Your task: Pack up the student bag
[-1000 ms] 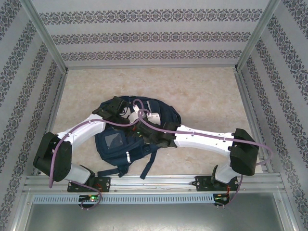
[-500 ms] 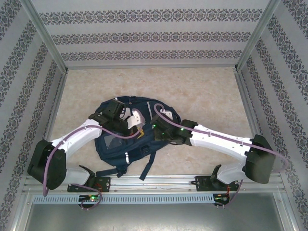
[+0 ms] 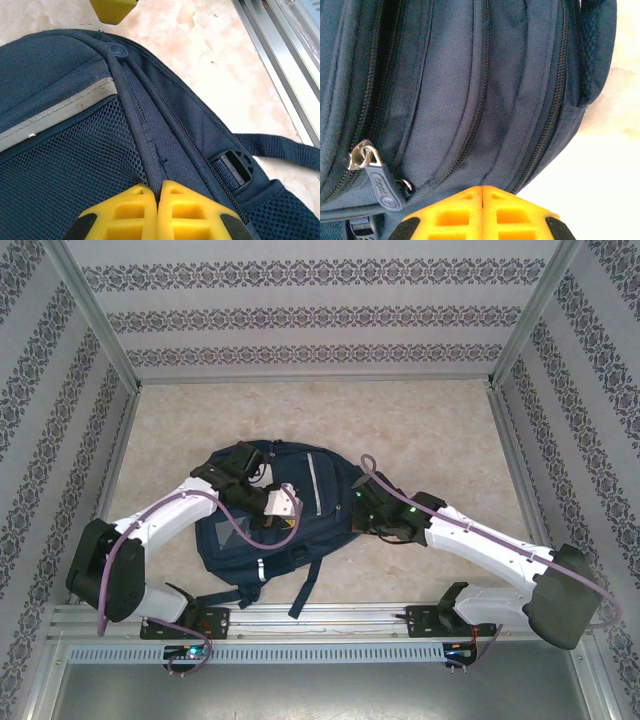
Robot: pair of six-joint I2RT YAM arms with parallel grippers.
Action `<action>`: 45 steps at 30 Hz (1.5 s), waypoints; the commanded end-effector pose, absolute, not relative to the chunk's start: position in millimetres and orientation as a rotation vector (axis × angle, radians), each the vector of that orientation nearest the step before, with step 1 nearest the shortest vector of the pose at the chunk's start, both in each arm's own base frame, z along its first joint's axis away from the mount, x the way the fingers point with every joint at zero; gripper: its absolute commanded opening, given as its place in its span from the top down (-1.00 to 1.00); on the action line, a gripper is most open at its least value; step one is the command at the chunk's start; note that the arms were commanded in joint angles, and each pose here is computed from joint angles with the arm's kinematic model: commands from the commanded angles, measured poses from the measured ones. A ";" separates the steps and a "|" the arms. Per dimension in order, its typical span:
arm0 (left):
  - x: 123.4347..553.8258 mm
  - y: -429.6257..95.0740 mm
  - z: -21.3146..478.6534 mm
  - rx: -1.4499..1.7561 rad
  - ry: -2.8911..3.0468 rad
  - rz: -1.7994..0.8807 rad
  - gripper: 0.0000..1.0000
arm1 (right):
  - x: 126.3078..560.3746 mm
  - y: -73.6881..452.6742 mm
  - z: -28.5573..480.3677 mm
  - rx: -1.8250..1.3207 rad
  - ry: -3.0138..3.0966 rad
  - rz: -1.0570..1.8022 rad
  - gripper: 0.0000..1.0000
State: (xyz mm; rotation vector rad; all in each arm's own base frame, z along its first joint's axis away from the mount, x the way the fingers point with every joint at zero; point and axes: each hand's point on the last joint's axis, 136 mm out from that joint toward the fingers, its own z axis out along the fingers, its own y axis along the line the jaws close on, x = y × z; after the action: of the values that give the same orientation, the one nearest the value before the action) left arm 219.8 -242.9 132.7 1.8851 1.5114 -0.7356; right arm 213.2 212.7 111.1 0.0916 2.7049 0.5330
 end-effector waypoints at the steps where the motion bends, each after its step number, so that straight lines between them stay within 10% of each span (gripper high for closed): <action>1: 231.8 -247.8 143.3 1.946 1.327 -0.672 1.00 | 199.0 216.2 103.2 0.050 2.728 0.591 0.92; 5: 249.7 -247.3 151.8 2.003 1.293 -0.640 1.00 | 200.6 225.2 118.0 -0.066 2.659 0.586 0.38; 15: 223.8 -249.2 161.3 1.975 1.258 -0.778 1.00 | 212.2 228.1 146.7 -0.683 2.366 0.533 0.07; 24: 222.0 -251.5 169.4 1.944 1.245 -0.795 1.00 | 205.7 253.3 164.3 -0.748 2.350 1.023 0.17; 34: 220.1 -255.1 176.1 1.929 1.235 -0.836 1.00 | 227.2 255.1 141.3 -0.692 2.411 0.893 0.08; 45: 220.6 -254.2 174.9 1.938 1.234 -0.801 1.00 | 239.7 256.5 132.7 -0.651 2.454 0.847 0.47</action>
State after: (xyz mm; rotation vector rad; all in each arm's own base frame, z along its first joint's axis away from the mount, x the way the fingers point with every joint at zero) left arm 226.6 -243.6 143.8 1.9940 1.3784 -0.7472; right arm 224.7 252.5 123.8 -0.6674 2.5139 0.8851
